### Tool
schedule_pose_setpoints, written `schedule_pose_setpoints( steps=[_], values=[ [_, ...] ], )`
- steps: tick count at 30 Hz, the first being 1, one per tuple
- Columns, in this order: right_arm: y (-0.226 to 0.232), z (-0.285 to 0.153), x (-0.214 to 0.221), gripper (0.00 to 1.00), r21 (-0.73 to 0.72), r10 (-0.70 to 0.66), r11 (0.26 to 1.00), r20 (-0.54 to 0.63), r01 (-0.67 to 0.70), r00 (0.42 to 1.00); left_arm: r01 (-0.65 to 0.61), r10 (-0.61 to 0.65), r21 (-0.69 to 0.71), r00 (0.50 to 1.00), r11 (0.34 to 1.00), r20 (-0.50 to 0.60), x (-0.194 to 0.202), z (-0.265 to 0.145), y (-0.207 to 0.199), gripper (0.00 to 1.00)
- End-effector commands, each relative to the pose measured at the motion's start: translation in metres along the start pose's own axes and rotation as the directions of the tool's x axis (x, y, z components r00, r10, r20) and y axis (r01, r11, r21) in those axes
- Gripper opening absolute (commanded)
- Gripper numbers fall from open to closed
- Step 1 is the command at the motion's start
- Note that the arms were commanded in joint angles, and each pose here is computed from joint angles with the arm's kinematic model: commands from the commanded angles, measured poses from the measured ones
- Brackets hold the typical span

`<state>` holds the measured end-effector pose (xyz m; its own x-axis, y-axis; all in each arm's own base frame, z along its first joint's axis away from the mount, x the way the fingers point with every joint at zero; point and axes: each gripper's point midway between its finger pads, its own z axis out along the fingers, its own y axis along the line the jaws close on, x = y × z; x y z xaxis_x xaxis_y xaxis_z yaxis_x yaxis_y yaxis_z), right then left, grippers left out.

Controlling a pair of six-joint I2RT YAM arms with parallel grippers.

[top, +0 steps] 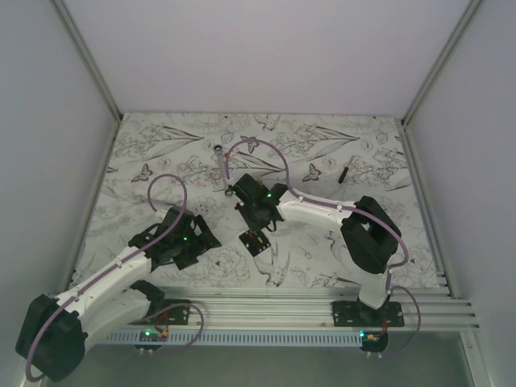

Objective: Snap on the fuse box
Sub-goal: Install the fuse at the fuse box base.

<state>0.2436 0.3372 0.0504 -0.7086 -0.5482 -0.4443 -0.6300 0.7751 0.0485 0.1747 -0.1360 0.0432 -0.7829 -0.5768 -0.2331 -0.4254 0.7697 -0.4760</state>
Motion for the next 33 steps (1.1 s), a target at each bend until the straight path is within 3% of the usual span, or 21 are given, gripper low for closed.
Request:
schedule_pose_setpoints(
  steps=[1, 8, 16, 24, 33],
  values=[
    [0.004, 0.002, -0.002, 0.14, -0.006, -0.005, 1.0, -0.012, 0.005, 1.0, -0.012, 0.012, 0.003, 1.0, 1.0, -0.017, 0.001, -0.003, -0.005, 0.99],
    [0.002, 0.003, 0.005, 0.14, 0.0, -0.008, 1.0, -0.035, 0.008, 0.999, -0.014, 0.014, -0.001, 1.0, 1.0, -0.021, 0.002, -0.002, -0.004, 0.99],
    [0.002, 0.011, 0.016, 0.02, -0.001, -0.017, 1.0, -0.088, 0.017, 0.996, -0.015, 0.015, 0.0, 1.0, 1.0, -0.021, 0.003, -0.002, -0.005, 0.99],
    [-0.01, 0.025, 0.053, 0.0, 0.052, -0.02, 0.998, -0.228, 0.033, 0.974, -0.016, 0.016, -0.003, 1.0, 1.0, -0.017, 0.002, -0.002, -0.004, 0.99],
    [-0.029, 0.048, 0.119, 0.0, 0.115, -0.012, 0.991, -0.415, 0.066, 0.91, -0.019, 0.019, -0.007, 1.0, 1.0, -0.02, 0.003, 0.0, -0.003, 0.99]
  ],
)
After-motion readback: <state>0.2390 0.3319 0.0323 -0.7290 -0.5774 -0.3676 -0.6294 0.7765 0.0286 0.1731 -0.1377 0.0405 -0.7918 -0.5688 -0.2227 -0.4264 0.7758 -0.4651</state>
